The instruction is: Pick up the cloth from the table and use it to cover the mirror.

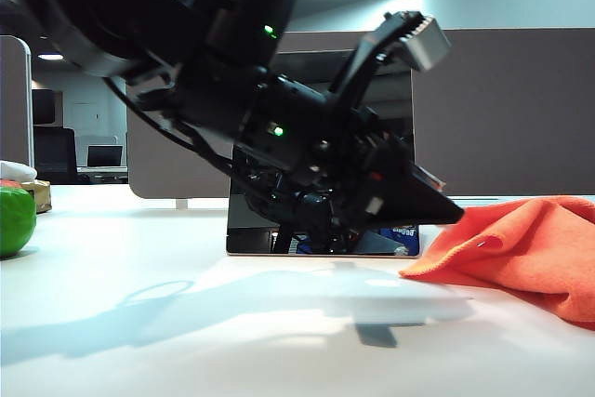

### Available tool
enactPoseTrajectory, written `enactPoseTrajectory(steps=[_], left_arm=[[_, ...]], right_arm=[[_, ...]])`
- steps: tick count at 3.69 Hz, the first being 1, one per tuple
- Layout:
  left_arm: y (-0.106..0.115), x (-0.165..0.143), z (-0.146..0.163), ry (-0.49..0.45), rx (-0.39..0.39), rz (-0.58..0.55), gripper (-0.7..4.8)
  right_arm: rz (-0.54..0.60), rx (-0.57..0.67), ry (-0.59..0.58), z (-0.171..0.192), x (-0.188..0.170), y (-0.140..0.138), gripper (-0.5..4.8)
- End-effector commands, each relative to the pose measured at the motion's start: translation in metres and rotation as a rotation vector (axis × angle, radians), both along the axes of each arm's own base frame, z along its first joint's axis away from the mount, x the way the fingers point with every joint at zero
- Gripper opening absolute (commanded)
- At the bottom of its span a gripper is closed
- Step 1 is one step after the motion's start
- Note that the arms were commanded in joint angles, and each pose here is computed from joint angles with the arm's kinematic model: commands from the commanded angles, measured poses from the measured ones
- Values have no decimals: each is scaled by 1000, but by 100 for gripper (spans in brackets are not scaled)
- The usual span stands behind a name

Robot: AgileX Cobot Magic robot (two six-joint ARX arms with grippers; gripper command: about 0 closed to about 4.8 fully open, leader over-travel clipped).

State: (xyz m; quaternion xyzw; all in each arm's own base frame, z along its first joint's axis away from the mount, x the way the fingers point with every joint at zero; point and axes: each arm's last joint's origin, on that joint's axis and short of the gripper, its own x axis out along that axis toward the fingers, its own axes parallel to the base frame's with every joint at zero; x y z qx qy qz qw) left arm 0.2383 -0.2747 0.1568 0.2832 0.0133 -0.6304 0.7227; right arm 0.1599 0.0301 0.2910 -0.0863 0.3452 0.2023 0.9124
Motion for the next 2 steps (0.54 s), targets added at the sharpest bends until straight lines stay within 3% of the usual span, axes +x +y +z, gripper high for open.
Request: enactPoseTrajectory(steps=[1,2], left_arm=[[-25,10,-25,-58,15,82,246],[-30,16,-26,-82,7,115,241]], right_arm=[[27,23,24,-13,0,1,0],[28,25,25,-13,0,1,0]])
